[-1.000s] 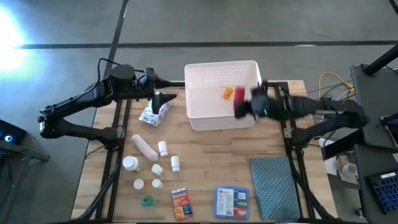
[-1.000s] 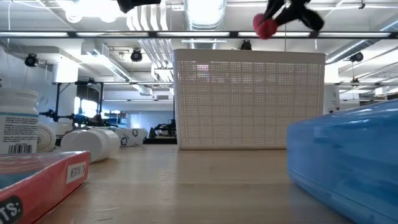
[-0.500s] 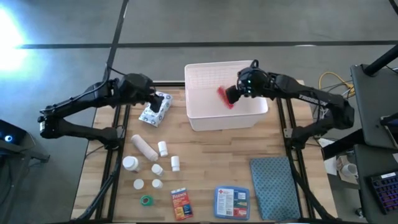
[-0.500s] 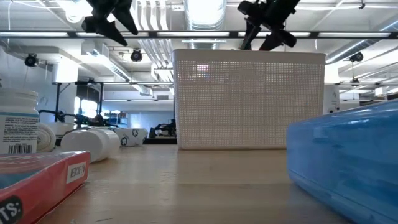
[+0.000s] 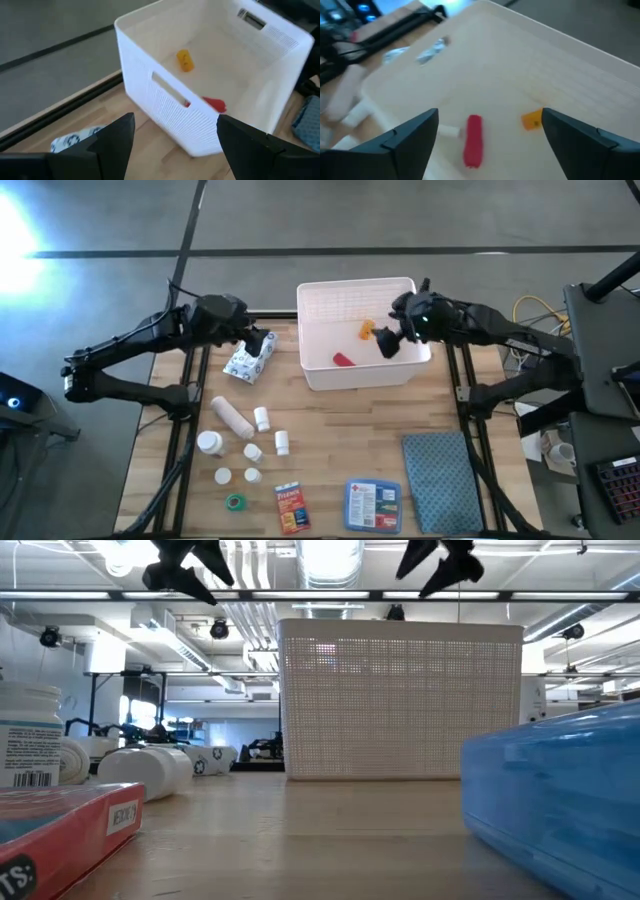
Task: Pick & place medical supplies in basket/bin
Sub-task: Put the blue medicine kit into the white bin
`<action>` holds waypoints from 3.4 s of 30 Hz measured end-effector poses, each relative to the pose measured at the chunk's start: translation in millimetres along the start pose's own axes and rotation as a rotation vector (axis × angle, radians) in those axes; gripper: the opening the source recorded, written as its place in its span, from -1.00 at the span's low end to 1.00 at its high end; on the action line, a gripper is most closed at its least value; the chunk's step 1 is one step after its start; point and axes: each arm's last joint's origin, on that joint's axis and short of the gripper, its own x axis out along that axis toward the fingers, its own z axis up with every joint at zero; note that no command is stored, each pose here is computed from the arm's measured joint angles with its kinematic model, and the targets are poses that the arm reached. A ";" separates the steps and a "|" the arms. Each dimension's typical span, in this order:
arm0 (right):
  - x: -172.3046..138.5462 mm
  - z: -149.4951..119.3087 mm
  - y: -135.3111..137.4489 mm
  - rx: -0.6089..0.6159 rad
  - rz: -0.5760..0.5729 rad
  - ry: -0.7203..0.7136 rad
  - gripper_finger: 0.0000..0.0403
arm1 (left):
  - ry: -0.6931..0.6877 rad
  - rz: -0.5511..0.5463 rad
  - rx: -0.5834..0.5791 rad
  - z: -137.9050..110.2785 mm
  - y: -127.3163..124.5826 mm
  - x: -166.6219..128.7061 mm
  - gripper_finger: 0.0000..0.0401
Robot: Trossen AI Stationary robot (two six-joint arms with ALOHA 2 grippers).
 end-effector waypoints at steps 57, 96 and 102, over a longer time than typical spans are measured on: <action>-73.0 -54.3 4.6 0.273 0.205 0.233 0.74 | 0.052 -0.038 0.068 2.7 -29.2 38.8 0.30; -3.6 -278.2 112.4 0.424 0.615 0.913 0.69 | 0.333 -0.410 0.110 -136.2 -162.5 -11.2 0.30; 0.0 -300.9 133.0 0.481 0.509 0.995 0.65 | 0.400 -0.345 0.159 -167.7 -178.8 6.7 0.30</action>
